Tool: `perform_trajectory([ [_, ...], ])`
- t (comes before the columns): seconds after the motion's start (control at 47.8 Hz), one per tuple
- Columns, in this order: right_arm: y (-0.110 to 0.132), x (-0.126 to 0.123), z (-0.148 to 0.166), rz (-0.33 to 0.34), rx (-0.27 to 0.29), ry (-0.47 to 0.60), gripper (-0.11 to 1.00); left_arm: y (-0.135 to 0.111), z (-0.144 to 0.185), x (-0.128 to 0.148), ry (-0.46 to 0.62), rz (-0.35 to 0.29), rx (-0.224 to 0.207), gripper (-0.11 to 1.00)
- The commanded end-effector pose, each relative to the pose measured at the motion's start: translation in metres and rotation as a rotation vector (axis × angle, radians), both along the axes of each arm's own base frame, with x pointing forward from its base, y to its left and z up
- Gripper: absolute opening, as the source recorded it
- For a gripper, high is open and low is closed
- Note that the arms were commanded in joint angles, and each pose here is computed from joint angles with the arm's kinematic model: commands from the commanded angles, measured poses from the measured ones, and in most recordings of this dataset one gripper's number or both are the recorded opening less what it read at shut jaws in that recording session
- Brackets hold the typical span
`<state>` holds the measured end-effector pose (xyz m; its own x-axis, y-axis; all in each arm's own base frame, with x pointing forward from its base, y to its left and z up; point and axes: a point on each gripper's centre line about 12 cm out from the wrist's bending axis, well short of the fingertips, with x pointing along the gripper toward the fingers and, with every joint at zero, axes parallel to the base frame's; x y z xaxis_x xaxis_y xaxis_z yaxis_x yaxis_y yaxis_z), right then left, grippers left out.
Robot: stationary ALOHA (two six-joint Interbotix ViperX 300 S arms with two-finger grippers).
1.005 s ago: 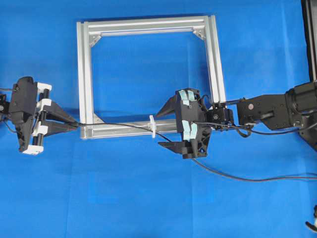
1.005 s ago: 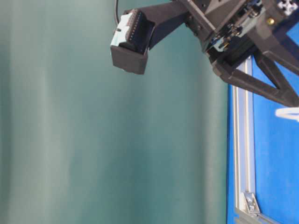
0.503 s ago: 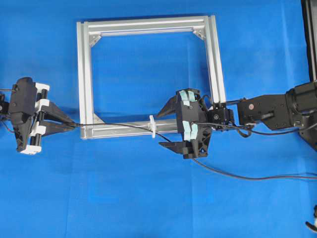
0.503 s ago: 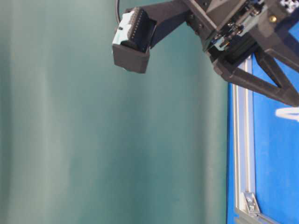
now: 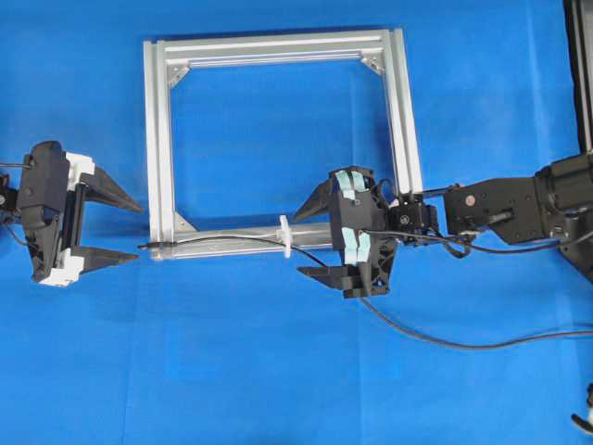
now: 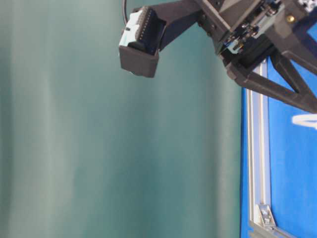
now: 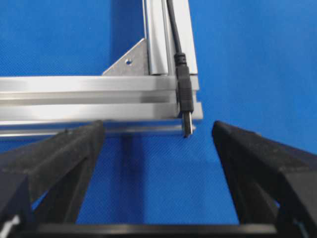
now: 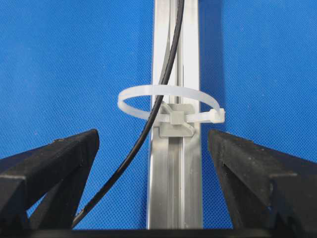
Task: Insert the wire through the string loop located in the center.
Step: 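Pull the USB plug leftward through the loop with the left gripper, then open the left gripper and release the cable on the frame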
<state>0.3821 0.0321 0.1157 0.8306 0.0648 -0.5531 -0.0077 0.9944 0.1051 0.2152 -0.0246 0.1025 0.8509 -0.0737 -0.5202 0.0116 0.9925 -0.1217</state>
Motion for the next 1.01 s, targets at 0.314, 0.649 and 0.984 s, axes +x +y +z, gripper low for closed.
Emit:
perform_trajectory([
  [0.314, 0.001, 0.002, 0.012, 0.005, 0.001, -0.034, 0.95, 0.0, 0.005, 0.004, -0.022, -0.001, 0.0, 0.92],
  [0.649, 0.001, -0.001, 0.025, 0.004, 0.002, -0.038, 0.95, -0.002, 0.016, 0.014, -0.043, -0.006, 0.0, 0.92],
  [0.984, -0.003, -0.007, 0.053, -0.003, 0.005, -0.066, 0.95, -0.003, 0.046, 0.026, -0.077, -0.01, -0.007, 0.92],
])
